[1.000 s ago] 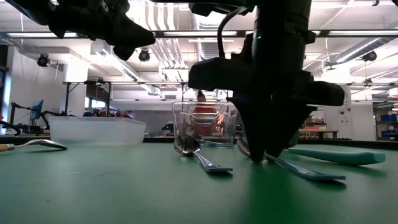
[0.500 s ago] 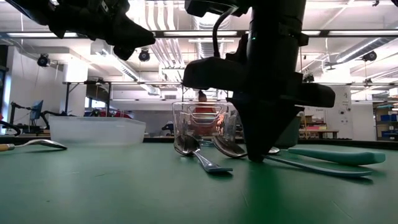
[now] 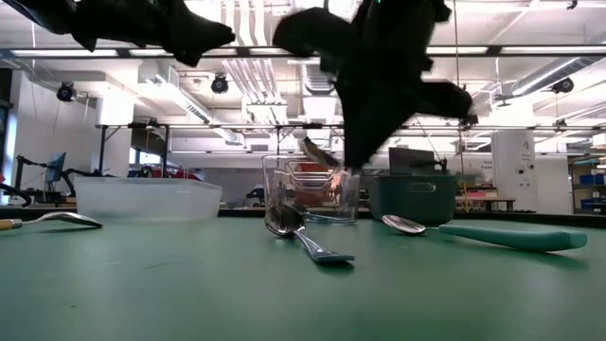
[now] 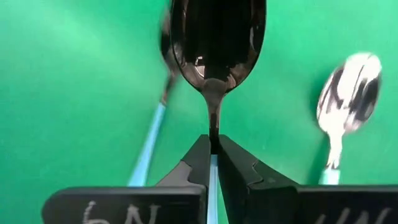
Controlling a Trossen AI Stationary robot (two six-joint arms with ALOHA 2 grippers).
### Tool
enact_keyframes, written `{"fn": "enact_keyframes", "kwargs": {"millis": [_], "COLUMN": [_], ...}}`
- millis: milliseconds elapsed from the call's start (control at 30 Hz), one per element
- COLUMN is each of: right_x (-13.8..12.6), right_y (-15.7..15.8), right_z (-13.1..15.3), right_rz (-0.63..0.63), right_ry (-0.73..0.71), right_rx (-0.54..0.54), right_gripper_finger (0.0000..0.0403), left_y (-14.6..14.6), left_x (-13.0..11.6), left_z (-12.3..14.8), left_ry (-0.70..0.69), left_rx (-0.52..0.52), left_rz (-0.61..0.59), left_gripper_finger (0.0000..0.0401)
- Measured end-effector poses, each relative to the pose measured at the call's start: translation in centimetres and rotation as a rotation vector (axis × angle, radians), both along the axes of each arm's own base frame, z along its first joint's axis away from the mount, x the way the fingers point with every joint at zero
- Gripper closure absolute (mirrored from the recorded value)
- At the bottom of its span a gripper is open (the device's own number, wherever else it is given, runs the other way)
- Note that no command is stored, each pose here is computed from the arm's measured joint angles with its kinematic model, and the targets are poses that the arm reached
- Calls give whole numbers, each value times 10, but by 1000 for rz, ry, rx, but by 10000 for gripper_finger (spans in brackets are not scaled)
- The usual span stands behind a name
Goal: Sort silverware by color (type)
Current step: Put the blue spoon into the transparent bin
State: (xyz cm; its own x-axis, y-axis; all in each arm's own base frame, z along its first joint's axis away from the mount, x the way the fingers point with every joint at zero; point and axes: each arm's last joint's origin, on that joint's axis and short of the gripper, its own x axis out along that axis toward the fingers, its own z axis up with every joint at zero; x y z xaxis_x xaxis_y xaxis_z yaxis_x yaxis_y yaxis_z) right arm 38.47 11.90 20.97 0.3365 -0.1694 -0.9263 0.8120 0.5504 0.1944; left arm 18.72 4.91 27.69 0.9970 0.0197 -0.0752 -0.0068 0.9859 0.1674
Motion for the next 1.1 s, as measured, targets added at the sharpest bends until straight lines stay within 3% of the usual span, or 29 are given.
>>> {"fn": "enact_keyframes", "kwargs": {"millis": [300, 600, 867, 1100], "right_x": [14, 37, 35, 29], "right_y": [-52, -132, -207, -248], "right_z": [38, 55, 66, 82], "right_rz": [68, 169, 169, 175], "right_ry": [-176, -348, -396, -393], "right_rx": [-67, -194, -306, -412], "right_gripper_finger": [393, 393, 393, 394], "left_y": [8, 26, 41, 54], "left_x": [-9, -22, -29, -27], "left_z": [7, 20, 18, 8], "left_ry": [-39, -137, -102, -36], "left_rx": [104, 180, 199, 203], "left_rz": [49, 173, 262, 309], "left_gripper_finger": [324, 324, 324, 324]}}
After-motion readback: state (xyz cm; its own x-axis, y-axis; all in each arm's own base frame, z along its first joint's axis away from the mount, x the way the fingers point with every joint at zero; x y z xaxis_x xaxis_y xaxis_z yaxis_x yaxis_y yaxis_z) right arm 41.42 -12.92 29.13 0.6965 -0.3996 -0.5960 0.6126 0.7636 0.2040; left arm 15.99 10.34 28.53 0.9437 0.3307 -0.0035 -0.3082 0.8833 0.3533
